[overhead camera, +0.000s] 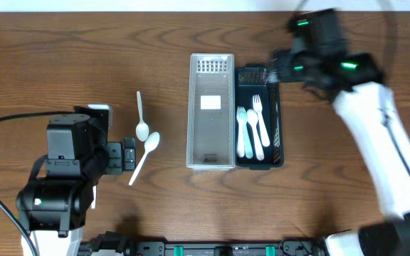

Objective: Pack container

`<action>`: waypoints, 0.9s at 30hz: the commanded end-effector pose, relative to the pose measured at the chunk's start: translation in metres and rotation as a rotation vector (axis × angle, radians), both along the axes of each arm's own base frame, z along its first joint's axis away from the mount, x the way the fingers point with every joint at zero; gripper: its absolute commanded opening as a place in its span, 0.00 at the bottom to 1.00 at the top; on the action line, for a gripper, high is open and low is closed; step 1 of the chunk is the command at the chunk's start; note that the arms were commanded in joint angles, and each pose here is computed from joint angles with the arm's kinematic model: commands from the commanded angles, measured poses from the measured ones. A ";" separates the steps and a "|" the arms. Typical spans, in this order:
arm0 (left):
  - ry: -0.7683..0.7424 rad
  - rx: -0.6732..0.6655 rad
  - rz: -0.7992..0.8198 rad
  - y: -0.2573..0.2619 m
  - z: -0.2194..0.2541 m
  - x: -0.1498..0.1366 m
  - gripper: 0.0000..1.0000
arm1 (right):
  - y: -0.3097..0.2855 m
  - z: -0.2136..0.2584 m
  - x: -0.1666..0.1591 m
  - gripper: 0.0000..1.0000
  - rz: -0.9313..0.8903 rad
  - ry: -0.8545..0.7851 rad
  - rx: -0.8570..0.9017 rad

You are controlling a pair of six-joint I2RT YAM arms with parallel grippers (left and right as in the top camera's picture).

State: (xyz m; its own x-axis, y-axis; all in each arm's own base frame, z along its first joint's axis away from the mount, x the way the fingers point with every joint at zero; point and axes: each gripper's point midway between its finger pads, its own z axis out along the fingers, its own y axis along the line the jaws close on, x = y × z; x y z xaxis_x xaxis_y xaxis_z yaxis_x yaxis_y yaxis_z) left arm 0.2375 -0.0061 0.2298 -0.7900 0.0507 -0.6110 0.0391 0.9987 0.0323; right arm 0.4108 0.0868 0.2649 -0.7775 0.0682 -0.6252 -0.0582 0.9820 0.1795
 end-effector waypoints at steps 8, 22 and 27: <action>0.237 -0.012 -0.054 -0.010 -0.052 0.021 0.98 | -0.160 -0.023 -0.050 0.77 -0.461 0.179 0.000; 0.631 0.038 -0.157 -0.024 -0.158 0.034 0.98 | -0.169 -0.080 -0.061 0.78 -0.491 0.269 0.020; 0.669 0.051 -0.194 -0.024 -0.184 0.035 0.98 | -0.170 -0.080 -0.061 0.79 -0.492 0.269 0.020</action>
State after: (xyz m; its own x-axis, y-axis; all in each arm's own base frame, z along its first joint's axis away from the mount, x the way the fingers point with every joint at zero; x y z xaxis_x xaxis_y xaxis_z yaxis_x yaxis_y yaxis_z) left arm 0.2780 -0.0301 0.0577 -0.9796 0.1998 -0.0220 0.2000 0.9798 -0.0075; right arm 0.3498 -0.0827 0.1864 -0.7886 0.4593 -0.4088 0.4456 0.8850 0.1349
